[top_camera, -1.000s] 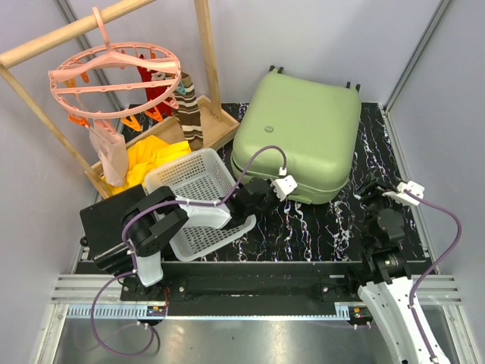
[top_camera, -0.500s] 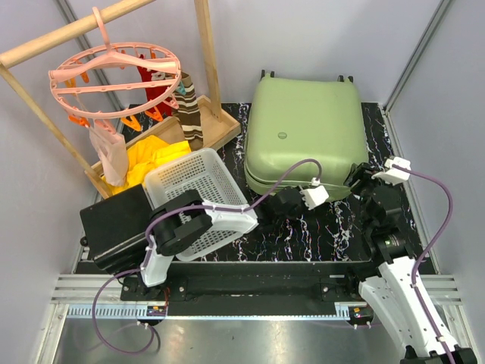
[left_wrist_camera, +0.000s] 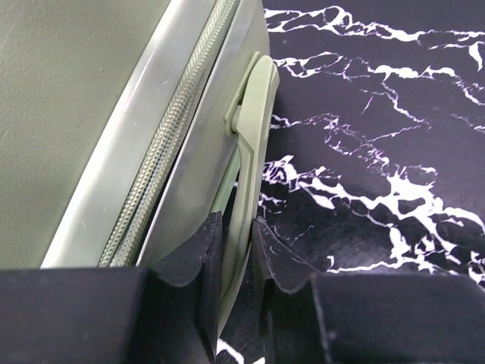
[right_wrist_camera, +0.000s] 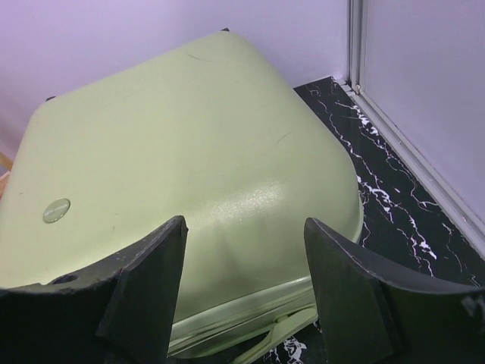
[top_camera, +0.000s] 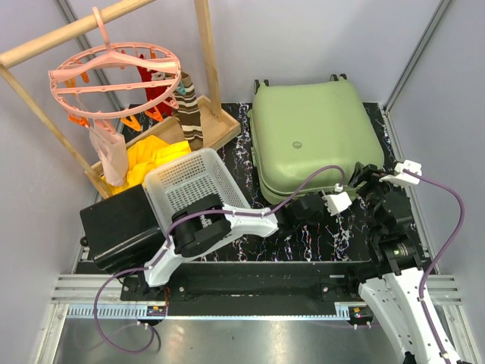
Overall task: Open, take out, and arrange the luggage
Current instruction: Unzip the luggage, then adjust the position of the luggage
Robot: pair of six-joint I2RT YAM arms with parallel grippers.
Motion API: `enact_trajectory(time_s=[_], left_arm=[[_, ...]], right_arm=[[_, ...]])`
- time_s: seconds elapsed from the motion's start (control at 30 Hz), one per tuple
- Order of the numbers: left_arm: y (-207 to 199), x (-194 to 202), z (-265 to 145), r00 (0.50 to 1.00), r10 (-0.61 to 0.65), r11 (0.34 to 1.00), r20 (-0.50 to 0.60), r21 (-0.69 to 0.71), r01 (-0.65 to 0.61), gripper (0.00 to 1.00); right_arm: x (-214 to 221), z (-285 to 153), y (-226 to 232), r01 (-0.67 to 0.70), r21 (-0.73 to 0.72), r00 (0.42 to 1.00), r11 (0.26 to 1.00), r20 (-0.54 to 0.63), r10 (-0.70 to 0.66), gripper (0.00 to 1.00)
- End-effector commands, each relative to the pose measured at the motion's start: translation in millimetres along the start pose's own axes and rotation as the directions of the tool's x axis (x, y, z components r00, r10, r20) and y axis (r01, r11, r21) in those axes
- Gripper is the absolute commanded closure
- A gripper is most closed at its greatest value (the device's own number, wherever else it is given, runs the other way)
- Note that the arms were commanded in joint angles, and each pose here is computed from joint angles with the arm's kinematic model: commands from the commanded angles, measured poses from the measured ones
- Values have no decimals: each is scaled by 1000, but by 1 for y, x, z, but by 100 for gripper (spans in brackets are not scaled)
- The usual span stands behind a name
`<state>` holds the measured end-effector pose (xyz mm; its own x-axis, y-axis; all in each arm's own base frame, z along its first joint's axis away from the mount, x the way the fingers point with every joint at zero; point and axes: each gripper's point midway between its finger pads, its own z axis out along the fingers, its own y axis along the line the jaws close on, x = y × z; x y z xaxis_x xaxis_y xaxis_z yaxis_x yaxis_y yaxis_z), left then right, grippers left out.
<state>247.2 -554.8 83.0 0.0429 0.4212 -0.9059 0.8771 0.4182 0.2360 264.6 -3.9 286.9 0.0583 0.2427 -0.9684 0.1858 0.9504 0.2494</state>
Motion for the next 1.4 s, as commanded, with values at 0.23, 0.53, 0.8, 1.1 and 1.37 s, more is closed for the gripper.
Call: enact_trajectory(time_s=[0.23,0.53,0.8,1.1,1.37], left_arm=[[-29,-126,-31,982,0,990,188,142,-27,51],[80,-188,-130,926,-39,999,374,6,39,4],[168,-91,-194,905,-348,921,246,-93,379,1],[218,-28,-217,668,-697,673,259,-85,735,1],[264,33,-223,596,-758,522,265,-301,798,1]], right_arm=[[-88,-25,26,-75,-113,991,991,101,87,27],[-91,-5,60,-44,-219,997,975,45,55,27],[-32,44,123,35,-375,971,926,-208,-121,26],[15,2,222,-55,-584,939,810,-305,-156,12],[73,-36,286,3,-702,876,712,-341,-340,9]])
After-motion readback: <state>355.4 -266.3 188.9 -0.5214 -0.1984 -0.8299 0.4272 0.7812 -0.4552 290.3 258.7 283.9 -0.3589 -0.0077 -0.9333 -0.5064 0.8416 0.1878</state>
